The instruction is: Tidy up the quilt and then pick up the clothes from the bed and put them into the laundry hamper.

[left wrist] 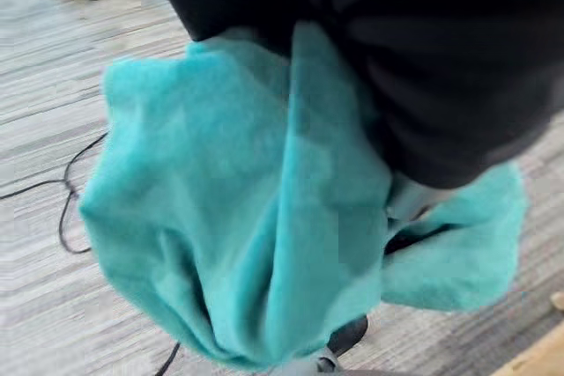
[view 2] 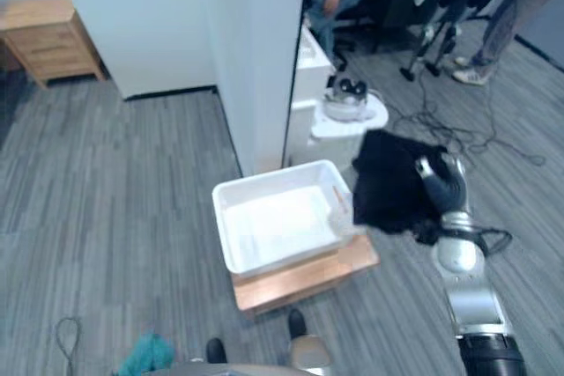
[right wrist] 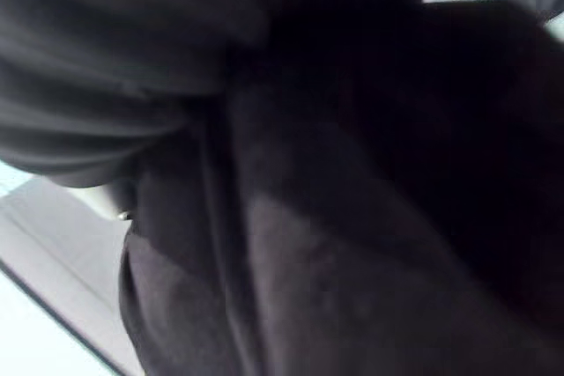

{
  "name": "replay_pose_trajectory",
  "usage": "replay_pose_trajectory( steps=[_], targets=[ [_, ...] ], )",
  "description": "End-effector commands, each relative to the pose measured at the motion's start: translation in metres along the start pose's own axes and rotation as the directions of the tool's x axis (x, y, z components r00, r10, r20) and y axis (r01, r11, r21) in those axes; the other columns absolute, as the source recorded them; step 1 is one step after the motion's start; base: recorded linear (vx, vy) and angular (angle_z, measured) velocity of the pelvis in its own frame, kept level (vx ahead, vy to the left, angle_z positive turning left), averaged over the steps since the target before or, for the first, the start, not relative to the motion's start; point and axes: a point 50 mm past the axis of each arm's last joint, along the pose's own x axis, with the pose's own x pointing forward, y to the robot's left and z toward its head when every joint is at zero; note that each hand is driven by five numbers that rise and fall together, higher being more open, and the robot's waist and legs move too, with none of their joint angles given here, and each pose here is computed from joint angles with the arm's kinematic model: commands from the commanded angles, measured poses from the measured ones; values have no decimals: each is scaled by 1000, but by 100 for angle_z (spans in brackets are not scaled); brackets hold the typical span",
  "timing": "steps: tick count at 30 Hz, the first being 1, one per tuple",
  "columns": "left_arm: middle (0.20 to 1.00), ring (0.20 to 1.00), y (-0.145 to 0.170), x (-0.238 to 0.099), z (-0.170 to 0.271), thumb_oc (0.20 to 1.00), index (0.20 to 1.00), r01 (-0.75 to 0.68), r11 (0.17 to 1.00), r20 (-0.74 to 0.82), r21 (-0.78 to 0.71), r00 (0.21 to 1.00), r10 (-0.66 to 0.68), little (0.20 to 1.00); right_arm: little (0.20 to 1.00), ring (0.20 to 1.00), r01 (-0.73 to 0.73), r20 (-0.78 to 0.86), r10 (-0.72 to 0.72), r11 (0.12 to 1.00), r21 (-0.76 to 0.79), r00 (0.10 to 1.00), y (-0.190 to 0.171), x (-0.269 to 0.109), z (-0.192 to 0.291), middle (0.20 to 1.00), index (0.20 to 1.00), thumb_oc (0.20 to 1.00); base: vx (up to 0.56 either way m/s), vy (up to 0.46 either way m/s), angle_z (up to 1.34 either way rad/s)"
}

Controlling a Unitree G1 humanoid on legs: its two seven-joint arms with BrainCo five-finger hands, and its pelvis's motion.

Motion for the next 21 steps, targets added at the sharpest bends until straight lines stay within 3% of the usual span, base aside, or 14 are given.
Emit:
replay_pose_trajectory(
  steps=[1, 3, 5, 8, 9, 11, 12, 13, 15, 16, 18, 19, 20, 21],
  targets=[
    [200, 200, 19, 5, 50, 200, 200, -74, 991, 143, -108, 986, 89, 200, 200, 200, 11, 200, -15, 1000, 20, 980, -7, 22, 39, 200, 200, 200, 34, -102, 15],
    [200, 200, 18, 3, 64, 200, 200, -74, 989, 205, -126, 974, 99, 200, 200, 200, -43, 228, 36, 999, 24, 973, 6, 27, 47, 200, 200, 200, 28, -82, 16],
    [200, 200, 20, -5, 100, 200, 200, -65, 987, 364, -147, 924, 115, 200, 200, 200, -111, 189, 109, 994, -3, 976, 30, 37, 42, 200, 200, 200, 21, -109, 14],
    [200, 200, 28, -30, 155, 200, 200, -50, 988, 611, -147, 781, 130, 200, 200, 200, -146, 61, 145, 989, 10, 988, 52, 42, 20, 200, 200, 200, -46, -89, 16],
    [200, 200, 28, -30, 155, 200, 200, -50, 988, 611, -148, 781, 130, 200, 200, 200, -146, 61, 145, 989, 10, 988, 52, 42, 20, 200, 200, 200, -66, -62, 14],
    [200, 200, 36, -51, 186, 200, 200, -30, 989, 743, -145, 656, 129, 200, 200, 200, -127, -41, 128, 992, 26, 991, 63, 46, 2, 200, 200, 200, -63, -75, 24],
    [200, 200, 44, -70, 207, 200, 200, -18, 988, 824, -154, 549, 138, 200, 511, 511, -110, -127, 110, 994, 9, 986, 68, 49, -13, 511, 511, 511, -41, -73, 24],
    [200, 200, 49, -81, 218, 200, 200, -21, 987, 861, -156, 486, 147, 200, 1000, 1000, -125, -166, 117, 992, -34, 979, 74, 49, -21, 1000, 1000, 1000, -26, -63, 12],
    [200, 200, 59, -103, 234, 200, 200, -46, 991, 924, -127, 358, 135, 200, 1000, 1000, -165, -228, 140, 982, -94, 963, 80, 48, -34, 1000, 1000, 1000, -11, -37, 8],
    [200, 200, 59, -103, 234, 200, 200, -46, 991, 924, -128, 358, 136, 200, 1000, 1000, -166, -227, 141, 982, -93, 964, 81, 49, -34, 1000, 1000, 1000, -4, -23, 14],
    [200, 200, 63, -121, 246, 200, 200, -96, 994, 966, -46, 250, 69, 200, 1000, 1000, -213, -321, 157, 966, -146, 934, 86, 47, -51, 1000, 1000, 1000, 15, -12, 10],
    [200, 200, 64, -121, 246, 200, 200, -96, 994, 966, -46, 251, 69, 200, 1000, 1000, -213, -321, 158, 966, -146, 934, 86, 47, -51, 1000, 1000, 1000, 36, -12, 2],
    [200, 200, 63, -139, 253, 200, 200, -87, 996, 986, -11, 162, 25, 200, 1000, 1000, -234, -351, 159, 955, -184, 923, 86, 41, -60, 1000, 1000, 1000, 24, -11, 5],
    [200, 200, 63, -139, 253, 200, 200, -87, 996, 986, -11, 162, 25, 200, 1000, 1000, -234, -351, 159, 955, -184, 923, 86, 41, -60, 1000, 1000, 1000, 36, -14, 8]
  ],
)
